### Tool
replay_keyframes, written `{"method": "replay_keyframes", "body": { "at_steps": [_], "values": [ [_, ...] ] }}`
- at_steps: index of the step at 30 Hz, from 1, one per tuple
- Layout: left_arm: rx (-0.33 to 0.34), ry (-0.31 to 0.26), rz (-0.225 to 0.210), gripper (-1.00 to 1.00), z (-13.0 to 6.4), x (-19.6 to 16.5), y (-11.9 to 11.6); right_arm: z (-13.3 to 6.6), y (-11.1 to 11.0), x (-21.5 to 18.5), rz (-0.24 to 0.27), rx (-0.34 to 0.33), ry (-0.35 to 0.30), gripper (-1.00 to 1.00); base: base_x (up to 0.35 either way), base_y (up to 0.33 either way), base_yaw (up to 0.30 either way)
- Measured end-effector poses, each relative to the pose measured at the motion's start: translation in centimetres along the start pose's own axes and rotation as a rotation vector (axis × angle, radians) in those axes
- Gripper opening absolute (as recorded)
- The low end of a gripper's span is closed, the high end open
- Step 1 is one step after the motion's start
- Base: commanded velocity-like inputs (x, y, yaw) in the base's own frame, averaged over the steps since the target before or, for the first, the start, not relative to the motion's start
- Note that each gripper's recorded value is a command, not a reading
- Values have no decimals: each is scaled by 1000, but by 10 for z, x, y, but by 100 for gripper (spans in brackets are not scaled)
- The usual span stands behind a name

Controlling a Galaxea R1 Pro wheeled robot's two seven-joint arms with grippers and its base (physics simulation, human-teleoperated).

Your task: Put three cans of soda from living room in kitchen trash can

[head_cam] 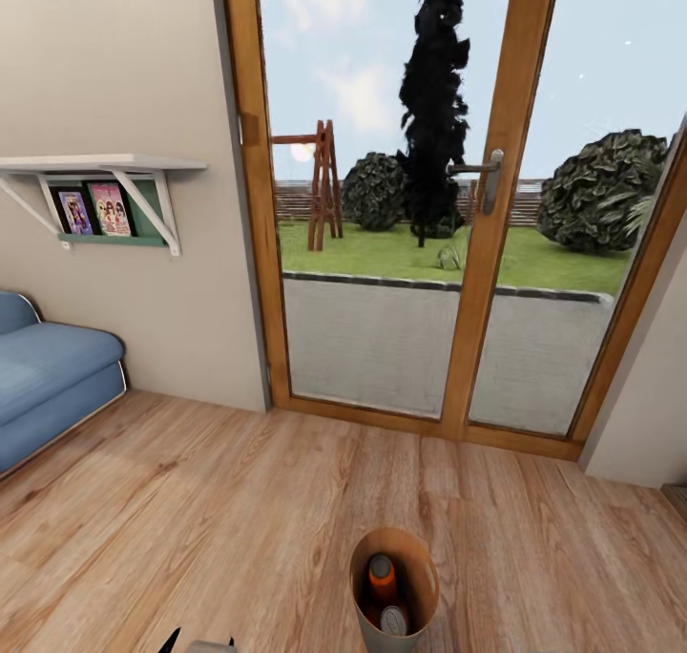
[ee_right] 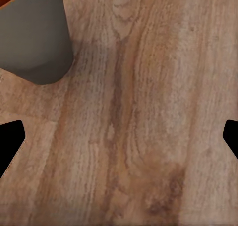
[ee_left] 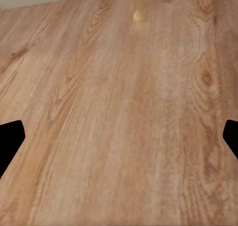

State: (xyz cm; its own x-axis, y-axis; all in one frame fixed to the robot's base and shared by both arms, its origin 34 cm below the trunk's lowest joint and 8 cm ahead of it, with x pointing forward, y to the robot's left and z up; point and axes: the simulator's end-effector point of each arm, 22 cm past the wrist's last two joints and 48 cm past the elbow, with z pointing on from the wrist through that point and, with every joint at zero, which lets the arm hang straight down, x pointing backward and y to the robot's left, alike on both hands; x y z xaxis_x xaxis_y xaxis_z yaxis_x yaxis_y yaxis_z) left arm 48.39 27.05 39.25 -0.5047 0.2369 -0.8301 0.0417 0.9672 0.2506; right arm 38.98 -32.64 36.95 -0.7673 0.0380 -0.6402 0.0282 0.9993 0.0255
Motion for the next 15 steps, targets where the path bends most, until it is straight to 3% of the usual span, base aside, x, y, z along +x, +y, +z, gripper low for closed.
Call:
{"method": "replay_keyframes", "body": {
  "at_steps": [3, 8, 15],
  "values": [
    [1, 0, -2, 100, 0, 0, -2, 0, 0, -1, 28, -3, -20, 100, 0, 0, 0],
    [-2, 6, -11, 100, -2, -3, -3, -2, 7, 3, 30, -15, -64, 100, 0, 0, 0],
    [-13, 16, -31, 100, -7, -16, 2, -11, 9, -7, 30, -16, -72, 100, 0, 0, 0]
  ]
}}
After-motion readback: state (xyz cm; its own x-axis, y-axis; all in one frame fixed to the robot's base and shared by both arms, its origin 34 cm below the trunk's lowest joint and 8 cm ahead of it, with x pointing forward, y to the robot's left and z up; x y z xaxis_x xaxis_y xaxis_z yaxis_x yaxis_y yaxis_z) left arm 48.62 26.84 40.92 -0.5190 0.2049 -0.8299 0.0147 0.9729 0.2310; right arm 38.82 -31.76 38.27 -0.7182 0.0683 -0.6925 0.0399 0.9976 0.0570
